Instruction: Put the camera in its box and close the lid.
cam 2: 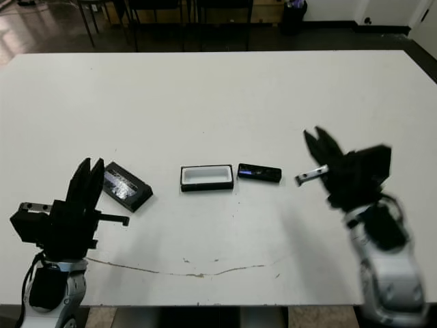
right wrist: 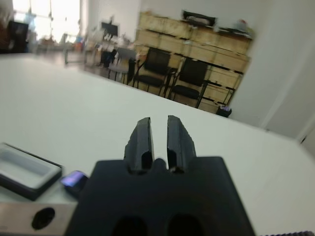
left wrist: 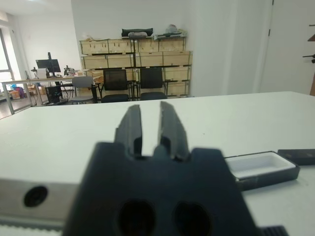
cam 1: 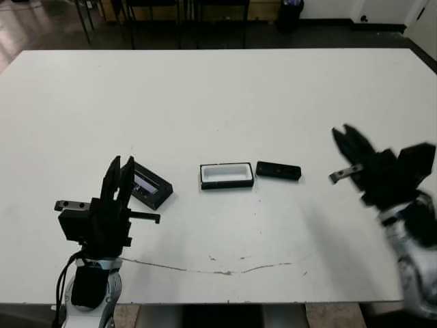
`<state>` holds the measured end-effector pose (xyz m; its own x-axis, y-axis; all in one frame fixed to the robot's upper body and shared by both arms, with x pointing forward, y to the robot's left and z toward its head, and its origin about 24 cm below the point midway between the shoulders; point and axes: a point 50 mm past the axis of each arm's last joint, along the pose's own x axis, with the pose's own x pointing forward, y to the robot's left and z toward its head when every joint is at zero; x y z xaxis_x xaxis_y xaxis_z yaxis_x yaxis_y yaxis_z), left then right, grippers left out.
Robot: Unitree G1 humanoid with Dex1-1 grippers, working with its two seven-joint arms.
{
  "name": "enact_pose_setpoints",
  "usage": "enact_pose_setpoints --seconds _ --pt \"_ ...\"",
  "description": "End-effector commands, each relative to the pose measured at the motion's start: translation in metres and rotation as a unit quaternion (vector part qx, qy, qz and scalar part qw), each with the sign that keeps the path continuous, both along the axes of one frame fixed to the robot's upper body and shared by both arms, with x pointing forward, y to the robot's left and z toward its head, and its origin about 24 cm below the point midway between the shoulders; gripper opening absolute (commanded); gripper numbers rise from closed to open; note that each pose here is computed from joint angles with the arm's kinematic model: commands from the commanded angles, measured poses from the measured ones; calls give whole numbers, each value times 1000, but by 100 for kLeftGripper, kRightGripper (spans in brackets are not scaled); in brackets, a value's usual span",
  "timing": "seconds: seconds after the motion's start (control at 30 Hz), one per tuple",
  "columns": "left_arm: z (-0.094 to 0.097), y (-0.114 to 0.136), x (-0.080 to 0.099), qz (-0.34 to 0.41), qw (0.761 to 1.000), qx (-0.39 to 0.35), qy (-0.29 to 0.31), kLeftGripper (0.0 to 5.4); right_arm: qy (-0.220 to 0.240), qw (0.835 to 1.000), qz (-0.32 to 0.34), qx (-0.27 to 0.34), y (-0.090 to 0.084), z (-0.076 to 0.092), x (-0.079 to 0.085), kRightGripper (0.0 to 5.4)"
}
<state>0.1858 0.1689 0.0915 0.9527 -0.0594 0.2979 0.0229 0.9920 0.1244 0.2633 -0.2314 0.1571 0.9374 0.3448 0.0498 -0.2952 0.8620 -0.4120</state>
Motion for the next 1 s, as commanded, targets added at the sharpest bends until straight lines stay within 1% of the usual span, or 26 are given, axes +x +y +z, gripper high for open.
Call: enact_pose_setpoints --seconds 0.03,0.1,0.23,0.43,0.63,0.73,0.83,0.87,1.0 --pt "-5 2 -1 5 1000 1 16 0 46 998 11 -38 -9 1 13 11" --pt "-5 2 -1 3 1000 4 16 0 70 996 32 -51 -10 1 21 38" --pt "-5 2 -1 9 1000 6 16 0 119 987 78 -77 -9 -4 33 123" --pt "-4 3 -2 9 1000 6 15 0 195 968 128 -96 -8 -19 50 257" --pt "-5 5 -3 9 1000 11 13 0 237 950 181 -95 -11 -35 63 387" --pt "-5 5 -3 7 1000 4 17 0 263 940 197 -88 -13 -40 67 455" --pt "-6 5 -3 8 1000 6 16 0 277 935 206 -82 -14 -44 70 523" --pt "-6 5 -3 8 1000 8 16 0 279 934 208 -80 -15 -46 70 539" --pt "-6 5 -2 9 1000 11 16 0 288 931 211 -81 -15 -52 72 539"
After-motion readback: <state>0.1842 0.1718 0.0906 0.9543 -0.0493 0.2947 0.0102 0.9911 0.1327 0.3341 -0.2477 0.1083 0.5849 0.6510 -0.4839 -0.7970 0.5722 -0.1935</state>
